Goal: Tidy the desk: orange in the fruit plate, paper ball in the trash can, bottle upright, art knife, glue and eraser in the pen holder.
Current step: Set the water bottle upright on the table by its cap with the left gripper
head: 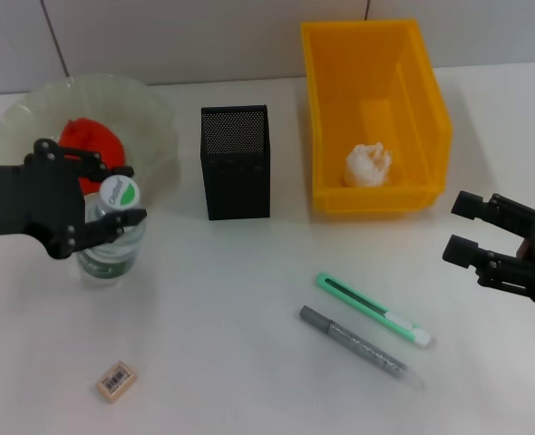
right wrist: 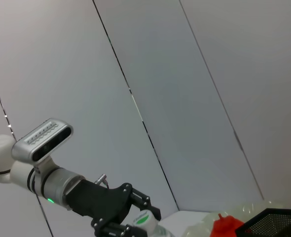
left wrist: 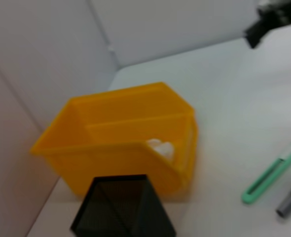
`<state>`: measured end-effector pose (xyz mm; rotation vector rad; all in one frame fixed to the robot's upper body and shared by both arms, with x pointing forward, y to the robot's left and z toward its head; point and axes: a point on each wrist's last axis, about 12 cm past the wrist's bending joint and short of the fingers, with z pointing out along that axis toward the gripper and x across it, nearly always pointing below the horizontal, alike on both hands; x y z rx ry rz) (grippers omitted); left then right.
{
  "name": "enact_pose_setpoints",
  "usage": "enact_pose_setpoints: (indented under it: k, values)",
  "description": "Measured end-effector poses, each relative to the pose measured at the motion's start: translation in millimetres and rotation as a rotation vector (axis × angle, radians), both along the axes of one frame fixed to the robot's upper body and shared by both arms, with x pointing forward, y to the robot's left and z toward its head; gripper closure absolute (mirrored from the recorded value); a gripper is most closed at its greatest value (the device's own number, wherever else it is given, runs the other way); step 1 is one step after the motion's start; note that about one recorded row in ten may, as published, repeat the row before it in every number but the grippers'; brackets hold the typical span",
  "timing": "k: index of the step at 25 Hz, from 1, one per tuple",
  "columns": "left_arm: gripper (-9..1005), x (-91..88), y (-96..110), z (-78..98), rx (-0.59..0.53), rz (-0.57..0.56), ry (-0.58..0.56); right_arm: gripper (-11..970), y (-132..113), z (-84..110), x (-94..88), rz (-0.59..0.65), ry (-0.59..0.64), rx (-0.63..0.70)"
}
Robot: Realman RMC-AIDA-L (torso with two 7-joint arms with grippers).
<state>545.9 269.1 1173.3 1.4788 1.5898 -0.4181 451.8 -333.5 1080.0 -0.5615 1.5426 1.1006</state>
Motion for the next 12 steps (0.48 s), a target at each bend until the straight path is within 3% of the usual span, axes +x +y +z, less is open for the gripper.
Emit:
enact_pose_setpoints:
  k: [12]
  values:
    - [566, -0.2, 16.1, 1.4, -0.138, 0.155, 0.072, 127, -1.6, 1.1, 2.6, 0.004, -0.002, -0.018]
